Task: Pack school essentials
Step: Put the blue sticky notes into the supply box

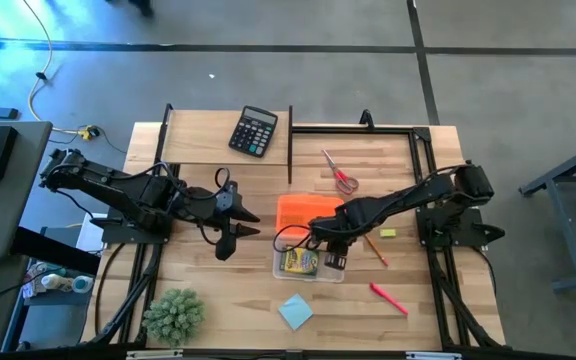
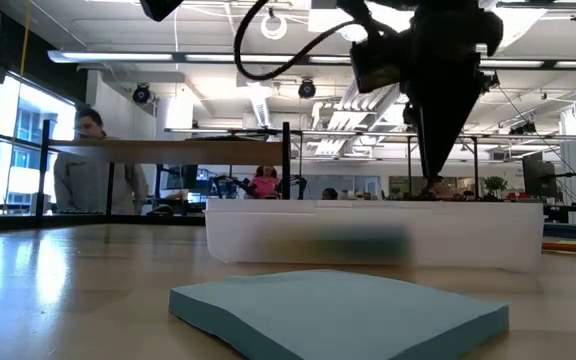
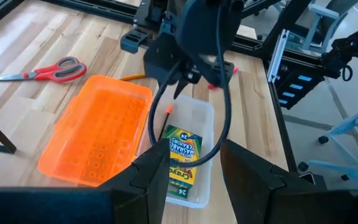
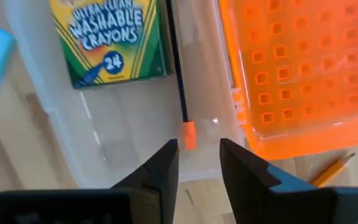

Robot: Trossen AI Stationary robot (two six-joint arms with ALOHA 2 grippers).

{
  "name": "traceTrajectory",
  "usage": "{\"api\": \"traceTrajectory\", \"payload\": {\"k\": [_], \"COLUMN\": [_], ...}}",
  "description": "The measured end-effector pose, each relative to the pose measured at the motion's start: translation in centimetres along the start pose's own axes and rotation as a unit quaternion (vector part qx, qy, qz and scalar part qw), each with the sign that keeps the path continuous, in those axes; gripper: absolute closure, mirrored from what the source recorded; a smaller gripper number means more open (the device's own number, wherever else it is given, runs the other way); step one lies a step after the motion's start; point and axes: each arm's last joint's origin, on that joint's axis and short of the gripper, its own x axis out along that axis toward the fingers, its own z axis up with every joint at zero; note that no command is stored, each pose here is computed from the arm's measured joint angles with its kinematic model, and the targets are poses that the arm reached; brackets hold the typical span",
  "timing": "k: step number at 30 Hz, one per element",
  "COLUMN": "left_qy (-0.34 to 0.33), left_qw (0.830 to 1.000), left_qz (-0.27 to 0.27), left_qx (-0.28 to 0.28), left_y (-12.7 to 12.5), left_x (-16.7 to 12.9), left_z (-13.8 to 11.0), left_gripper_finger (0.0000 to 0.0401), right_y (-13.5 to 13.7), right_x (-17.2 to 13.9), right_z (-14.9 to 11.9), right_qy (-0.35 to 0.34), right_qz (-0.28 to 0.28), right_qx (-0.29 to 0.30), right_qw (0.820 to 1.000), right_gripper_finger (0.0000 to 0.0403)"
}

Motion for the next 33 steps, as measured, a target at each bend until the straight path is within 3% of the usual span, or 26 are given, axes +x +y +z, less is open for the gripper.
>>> {"api": "traceTrajectory", "payload": {"k": [8, 12, 19, 33], "left_qy": [0.0, 0.0, -0.001, 0.021], "left_qw": [1.0, 0.999, 0.999, 1.0], "left_qz": [0.0, 0.0, 0.009, -0.008], "left_qx": [0.004, 0.037, 0.038, -0.005], "left_y": [0.0, 0.0, 0.5, 0.3], "left_x": [0.0, 0.0, 0.1, 1.0], "left_z": [0.0, 0.0, 0.2, -0.2], "left_gripper_finger": [0.0266, 0.0253, 0.0225, 0.0221], "right_y": [-0.9, -1.3, -1.8, -0.2], "right_x": [-3.5, -5.6, -8.6, -9.5], "right_z": [-0.4, -0.9, -2.5, -5.2], "right_qy": [-0.071, -0.114, -0.157, -0.162], "right_qz": [-0.013, -0.017, -0.014, -0.04], "right_qx": [0.064, 0.109, 0.176, 0.242], "right_qw": [0.995, 0.987, 0.972, 0.956], "right_gripper_finger": [0.0293, 0.0293, 0.0293, 0.0293]}}
